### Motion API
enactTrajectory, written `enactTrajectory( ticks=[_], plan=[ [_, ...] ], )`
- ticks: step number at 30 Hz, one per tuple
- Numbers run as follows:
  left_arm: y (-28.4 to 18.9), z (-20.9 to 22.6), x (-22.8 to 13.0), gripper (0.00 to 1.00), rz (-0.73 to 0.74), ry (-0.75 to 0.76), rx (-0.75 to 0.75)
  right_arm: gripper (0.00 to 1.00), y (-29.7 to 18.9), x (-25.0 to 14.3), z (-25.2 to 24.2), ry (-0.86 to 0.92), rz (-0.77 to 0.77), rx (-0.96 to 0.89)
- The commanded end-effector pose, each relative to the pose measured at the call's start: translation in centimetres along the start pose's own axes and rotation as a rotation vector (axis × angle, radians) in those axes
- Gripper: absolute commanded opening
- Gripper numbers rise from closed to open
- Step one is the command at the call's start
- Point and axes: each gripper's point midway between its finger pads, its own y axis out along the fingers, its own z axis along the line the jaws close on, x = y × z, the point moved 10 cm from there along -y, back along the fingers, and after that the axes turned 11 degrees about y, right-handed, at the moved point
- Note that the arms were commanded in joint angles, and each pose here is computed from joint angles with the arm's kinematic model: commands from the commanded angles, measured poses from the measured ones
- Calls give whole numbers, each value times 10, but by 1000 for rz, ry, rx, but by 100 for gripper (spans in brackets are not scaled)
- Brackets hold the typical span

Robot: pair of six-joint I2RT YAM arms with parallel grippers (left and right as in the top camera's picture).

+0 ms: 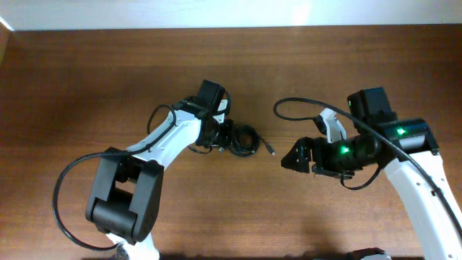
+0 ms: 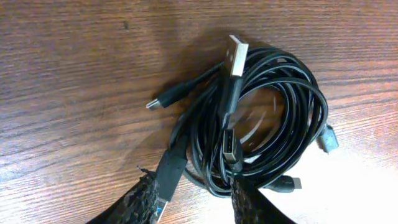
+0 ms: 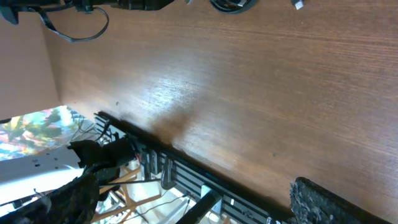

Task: Untangle cables
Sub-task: 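Close the left gripper on one black cable and lift it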

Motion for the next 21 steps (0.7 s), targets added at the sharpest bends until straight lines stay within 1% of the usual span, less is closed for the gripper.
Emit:
enactTrajectory(
  ticks=[1,4,7,11,12,15,18,21],
  plan=[
    [0,-4,3,40,-8,-8,-25,99,-1,1,3,-22,-11,-7],
    [3,-7,5,42,-22,15,-35,98,-1,1,3,-22,-11,-7],
    [4,-13,7,42,-37,34,-42,98,-1,1,3,-22,-12,-7],
    [5,-10,9,37,-58,37,20,98,-1,1,3,-22,-11,-7],
    [5,-9,9,34,-56,35,31,98,-1,1,3,-22,-11,-7],
    [5,-9,6,29,-39,32,32,98,-1,1,3,-22,-12,-7],
    [6,-12,4,28,-30,43,32,98,-1,2,3,-24,-14,-6],
    [10,-16,3,29,-27,56,35,98,-1,2,3,-24,-14,-6]
  ],
)
